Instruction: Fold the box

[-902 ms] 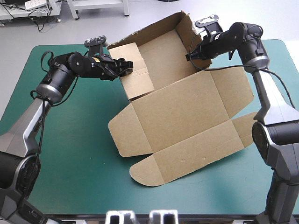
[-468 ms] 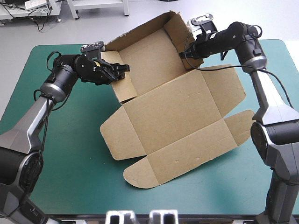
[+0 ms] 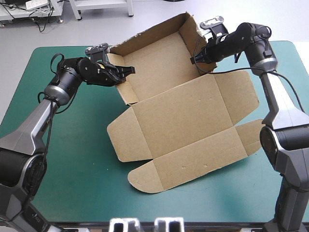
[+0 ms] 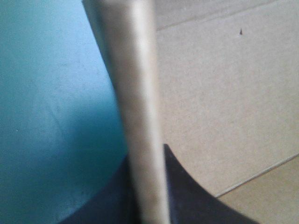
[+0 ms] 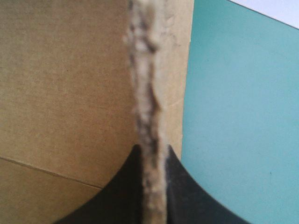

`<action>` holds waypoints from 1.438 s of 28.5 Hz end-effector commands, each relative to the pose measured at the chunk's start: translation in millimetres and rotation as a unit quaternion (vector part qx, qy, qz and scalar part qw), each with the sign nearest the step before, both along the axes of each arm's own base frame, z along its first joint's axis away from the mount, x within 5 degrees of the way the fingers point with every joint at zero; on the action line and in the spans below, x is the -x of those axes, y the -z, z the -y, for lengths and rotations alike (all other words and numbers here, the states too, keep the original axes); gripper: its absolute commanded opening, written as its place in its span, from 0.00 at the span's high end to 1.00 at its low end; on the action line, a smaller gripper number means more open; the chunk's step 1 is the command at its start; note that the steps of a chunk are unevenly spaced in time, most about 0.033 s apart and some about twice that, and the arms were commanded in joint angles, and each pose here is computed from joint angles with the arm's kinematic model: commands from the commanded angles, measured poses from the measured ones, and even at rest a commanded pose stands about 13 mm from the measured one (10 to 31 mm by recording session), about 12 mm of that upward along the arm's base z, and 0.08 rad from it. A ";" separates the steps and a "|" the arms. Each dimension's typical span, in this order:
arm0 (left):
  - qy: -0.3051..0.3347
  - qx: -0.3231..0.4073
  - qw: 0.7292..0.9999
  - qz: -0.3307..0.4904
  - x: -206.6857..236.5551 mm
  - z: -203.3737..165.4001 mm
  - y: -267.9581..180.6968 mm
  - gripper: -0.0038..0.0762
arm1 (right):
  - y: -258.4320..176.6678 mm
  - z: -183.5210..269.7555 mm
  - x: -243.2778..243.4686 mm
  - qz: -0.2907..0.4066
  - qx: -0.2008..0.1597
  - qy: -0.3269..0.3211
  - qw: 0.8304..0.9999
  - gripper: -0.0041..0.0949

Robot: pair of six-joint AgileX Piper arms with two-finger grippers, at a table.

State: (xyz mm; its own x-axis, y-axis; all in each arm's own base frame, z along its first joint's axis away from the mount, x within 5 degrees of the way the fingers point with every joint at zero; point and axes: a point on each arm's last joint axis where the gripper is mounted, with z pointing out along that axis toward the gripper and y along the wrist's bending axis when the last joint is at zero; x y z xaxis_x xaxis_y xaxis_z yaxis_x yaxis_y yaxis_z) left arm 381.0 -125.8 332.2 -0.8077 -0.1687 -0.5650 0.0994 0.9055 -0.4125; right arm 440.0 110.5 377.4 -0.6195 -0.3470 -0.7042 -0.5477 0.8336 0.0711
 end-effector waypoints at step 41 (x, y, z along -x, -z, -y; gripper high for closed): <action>0.159 -0.188 0.967 -0.071 -50.8 81.7 22.7 0.97 | 94.9 4.3 19.8 -0.228 0.088 0.073 0.967 0.98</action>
State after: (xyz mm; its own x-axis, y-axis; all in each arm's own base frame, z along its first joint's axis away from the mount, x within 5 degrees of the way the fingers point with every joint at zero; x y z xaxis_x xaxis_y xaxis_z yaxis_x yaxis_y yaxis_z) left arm 451.5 -203.4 270.6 -0.8868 0.2702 -0.3750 0.3251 0.9413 -0.0906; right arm 435.6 100.7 260.8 -0.9095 -0.2759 -0.3108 -0.3141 0.9460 0.0795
